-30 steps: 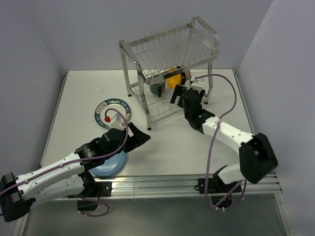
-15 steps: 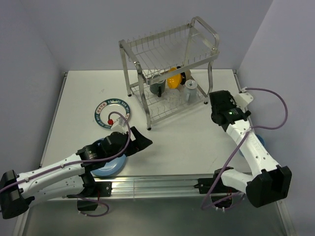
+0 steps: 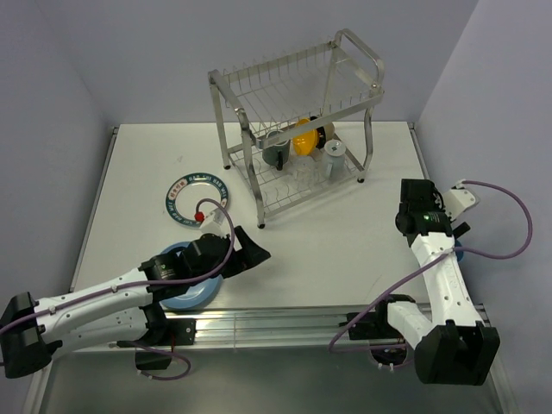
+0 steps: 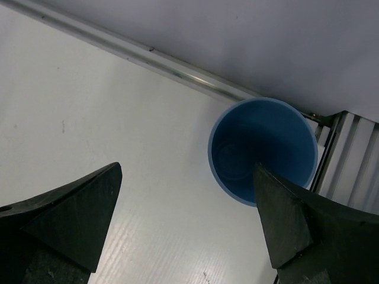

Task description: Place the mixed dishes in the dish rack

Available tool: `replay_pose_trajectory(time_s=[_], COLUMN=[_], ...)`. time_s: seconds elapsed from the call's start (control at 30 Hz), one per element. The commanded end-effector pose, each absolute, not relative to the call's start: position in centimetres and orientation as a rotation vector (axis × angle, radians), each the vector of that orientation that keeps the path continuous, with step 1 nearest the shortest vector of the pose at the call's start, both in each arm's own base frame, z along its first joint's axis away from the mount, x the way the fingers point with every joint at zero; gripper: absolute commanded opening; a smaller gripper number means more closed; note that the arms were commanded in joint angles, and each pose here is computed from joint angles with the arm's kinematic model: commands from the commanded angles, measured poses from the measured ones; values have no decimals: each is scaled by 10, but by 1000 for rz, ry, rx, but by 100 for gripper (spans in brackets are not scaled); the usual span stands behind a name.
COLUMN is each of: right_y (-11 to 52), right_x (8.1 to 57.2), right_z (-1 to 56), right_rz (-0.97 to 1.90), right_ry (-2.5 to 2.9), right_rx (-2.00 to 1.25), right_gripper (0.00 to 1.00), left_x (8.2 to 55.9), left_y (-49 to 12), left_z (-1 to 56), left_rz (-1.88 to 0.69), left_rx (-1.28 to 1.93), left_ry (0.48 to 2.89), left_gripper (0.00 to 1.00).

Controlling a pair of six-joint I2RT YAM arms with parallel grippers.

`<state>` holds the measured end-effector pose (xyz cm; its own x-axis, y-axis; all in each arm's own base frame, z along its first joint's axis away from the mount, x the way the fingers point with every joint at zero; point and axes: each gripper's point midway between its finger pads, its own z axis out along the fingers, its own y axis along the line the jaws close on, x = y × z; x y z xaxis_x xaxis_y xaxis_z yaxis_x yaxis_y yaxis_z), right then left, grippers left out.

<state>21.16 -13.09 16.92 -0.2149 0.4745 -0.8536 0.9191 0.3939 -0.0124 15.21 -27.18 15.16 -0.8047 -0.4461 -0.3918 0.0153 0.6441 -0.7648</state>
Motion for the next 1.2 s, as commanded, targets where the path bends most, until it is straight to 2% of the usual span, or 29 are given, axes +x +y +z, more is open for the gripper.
replay_pose_trajectory(time_s=[0.0,0.2,0.3,0.37,0.4,0.47,0.6,0.7,0.73,0.93,1.07,1.17], right_y=[-138,-132,-132,-132,-131,-132,-127,-99,-69,36,118,150], right_x=[209,211,214,218,221,226,239,262,275,281,253,238], right_z=[156,125,103,99,96,100,130,165,170,241,261,280], right_rz=[-723,-685,-688,-684,-683,-681,-640,-411,-186,499,1092,1321], right_ry=[1845,1895,1941,1941,1957,1960,1968,1998,2060,2051,2117,2048], right_rx=[1253,1302,1332,1349,1341,1332,1243,1094,1009,580,299,185], right_gripper=[98,96,87,59,28,2,0,0,0,0,0,0], left_x=[151,150,149,149,149,149,148,150,150,149,141,134], left_y=[-281,-279,-277,-273,-271,-268,-258,-259,-256,-257,-266,-277], left_z=[162,159,159,158,159,163,167,193,197,303,324,320], left_rz=[-1122,-1108,-1105,-1097,-1094,-1092,-1062,-1083,-1059,-1146,-1195,-1229], left_rx=[-322,-320,-322,-330,-330,-334,-334,-295,-275,-91,79,181], left_ry=[2284,2293,2291,2291,2286,2275,2269,2227,2232,2076,2037,2047], left_gripper=[89,89,89,89,89,89,89,90,91,96,98,99])
